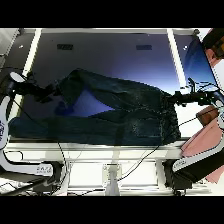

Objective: Fold the clothes and pants, and hang the long-sleeved shirts on hangers.

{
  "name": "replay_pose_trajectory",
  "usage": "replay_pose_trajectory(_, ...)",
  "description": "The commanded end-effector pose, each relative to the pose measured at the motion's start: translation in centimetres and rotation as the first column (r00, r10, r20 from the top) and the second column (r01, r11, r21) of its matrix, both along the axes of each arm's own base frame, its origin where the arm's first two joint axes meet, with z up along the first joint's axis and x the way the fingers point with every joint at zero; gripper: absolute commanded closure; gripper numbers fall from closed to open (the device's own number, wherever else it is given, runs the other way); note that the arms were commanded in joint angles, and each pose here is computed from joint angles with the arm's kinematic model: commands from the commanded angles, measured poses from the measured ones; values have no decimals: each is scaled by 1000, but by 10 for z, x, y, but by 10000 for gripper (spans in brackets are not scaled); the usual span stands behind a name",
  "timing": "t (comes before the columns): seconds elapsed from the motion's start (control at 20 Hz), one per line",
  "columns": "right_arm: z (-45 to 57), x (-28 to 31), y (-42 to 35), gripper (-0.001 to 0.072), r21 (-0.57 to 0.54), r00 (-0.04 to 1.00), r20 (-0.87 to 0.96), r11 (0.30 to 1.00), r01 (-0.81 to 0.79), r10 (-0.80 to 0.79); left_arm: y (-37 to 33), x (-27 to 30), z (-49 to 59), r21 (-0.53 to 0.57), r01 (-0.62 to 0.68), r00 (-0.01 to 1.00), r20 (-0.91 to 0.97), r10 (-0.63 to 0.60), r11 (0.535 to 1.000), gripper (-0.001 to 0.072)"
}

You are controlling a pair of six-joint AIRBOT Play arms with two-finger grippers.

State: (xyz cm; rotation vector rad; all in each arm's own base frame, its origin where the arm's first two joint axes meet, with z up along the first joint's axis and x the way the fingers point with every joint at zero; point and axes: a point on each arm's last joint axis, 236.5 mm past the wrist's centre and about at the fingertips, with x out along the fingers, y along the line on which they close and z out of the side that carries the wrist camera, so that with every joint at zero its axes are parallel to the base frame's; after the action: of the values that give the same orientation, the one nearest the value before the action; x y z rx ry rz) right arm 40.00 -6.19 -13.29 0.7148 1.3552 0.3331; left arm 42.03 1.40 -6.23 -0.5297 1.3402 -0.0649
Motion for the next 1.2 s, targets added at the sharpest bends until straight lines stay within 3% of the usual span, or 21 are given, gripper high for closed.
replay_pose_trajectory(0.0,-2,4,0,656,-18,1000,15,1000,-3,3,-22,12,-24,-138,-84,996,-42,79,987,15)
replay_pose_trajectory(0.2,-1,4,0,655,-18,1000,15,1000,-4,5,-31,26,-55,-128,-113,993,-40,108,985,58)
replay_pose_trajectory(0.3,-1,4,0,655,-18,1000,15,1000,-4,4,-36,38,-60,-106,-113,994,0,113,988,244)
replay_pose_trajectory(0.35,-1,4,0,655,-17,1000,15,1000,-4,4,-37,45,-60,-94,-117,992,28,120,989,385)
replay_pose_trajectory(0.4,-1,4,0,655,-17,1000,15,1000,-4,4,-35,54,-58,-85,-132,988,64,137,988,641)
replay_pose_trajectory(0.45,-1,5,0,656,-18,1000,17,1000,-3,3,-32,64,-54,-90,-161,980,100,170,983,674)
replay_pose_trajectory(0.55,1,6,-1,656,-21,1000,23,1000,-2,2,-18,92,-34,-111,-224,951,190,242,968,675)
replay_pose_trajectory(0.75,34,34,-20,656,-82,992,125,997,10,0,26,147,48,-86,-236,886,390,250,968,676)
replay_pose_trajectory(0.95,74,71,-52,656,-183,963,264,977,111,-60,79,172,148,101,-246,789,598,138,964,676)
replay_pose_trajectory(1.15,80,85,-66,656,-203,945,297,958,200,-134,113,158,179,289,-260,783,621,27,921,676)
